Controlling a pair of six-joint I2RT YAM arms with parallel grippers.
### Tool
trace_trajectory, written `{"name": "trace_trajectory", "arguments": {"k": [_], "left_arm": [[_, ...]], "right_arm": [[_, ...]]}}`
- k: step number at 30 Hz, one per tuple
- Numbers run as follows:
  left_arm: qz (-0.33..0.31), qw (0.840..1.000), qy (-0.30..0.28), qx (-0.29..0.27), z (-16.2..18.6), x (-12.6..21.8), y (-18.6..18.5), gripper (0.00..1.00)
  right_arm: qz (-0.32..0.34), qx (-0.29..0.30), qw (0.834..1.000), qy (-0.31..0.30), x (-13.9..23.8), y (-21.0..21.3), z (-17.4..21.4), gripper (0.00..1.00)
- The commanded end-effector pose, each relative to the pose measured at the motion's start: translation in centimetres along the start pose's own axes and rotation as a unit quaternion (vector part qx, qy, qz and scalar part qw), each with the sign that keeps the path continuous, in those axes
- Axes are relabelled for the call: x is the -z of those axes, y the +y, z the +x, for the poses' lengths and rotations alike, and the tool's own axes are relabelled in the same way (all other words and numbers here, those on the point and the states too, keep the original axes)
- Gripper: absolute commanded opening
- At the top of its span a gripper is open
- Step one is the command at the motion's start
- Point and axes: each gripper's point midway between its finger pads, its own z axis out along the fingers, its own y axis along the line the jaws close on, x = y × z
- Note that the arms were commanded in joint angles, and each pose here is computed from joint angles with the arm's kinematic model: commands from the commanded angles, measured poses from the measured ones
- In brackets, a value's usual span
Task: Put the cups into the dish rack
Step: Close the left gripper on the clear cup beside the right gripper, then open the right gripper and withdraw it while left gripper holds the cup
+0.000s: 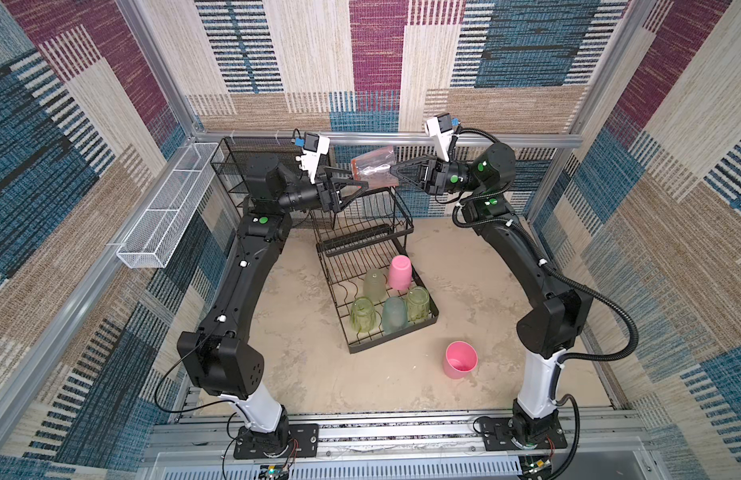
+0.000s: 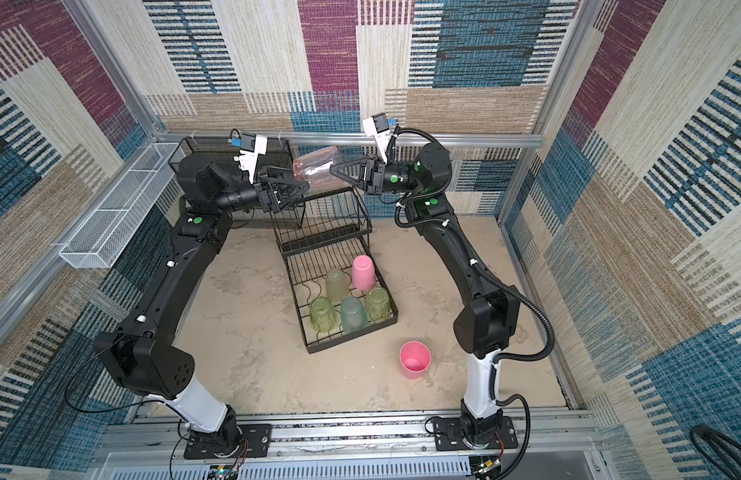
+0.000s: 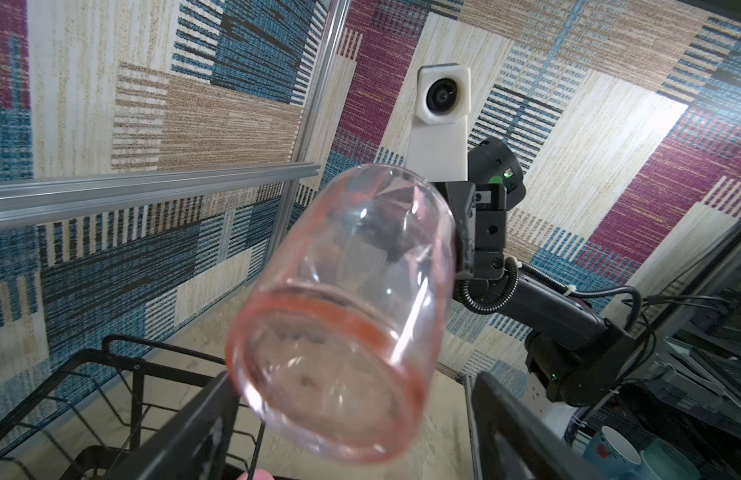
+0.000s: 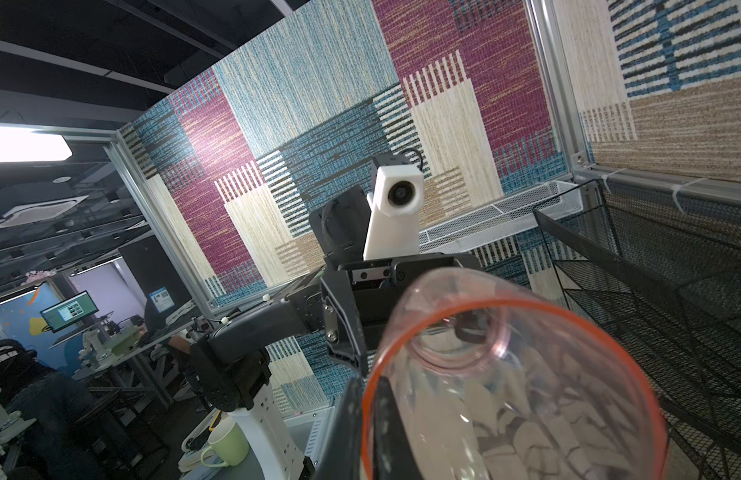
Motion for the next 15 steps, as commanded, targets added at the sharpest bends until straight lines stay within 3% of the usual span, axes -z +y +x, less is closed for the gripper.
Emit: {"name": "trace_trajectory", "arguments": {"k": [1, 15], "left_arm": [[0.046, 0.998, 0.006, -0.033, -0.4, 0.1, -2.1, 0.99], [0.072, 0.997, 0.000, -0.017, -0.8, 0.8, -2.3, 0.94]], "right_arm": [[-0.009, -0.016, 1.000, 0.020, -0.5, 0.1, 1.0, 0.00], [-0.007, -0.013, 1.000, 0.024, -1.1, -1.1, 0.7, 0.00]]}}
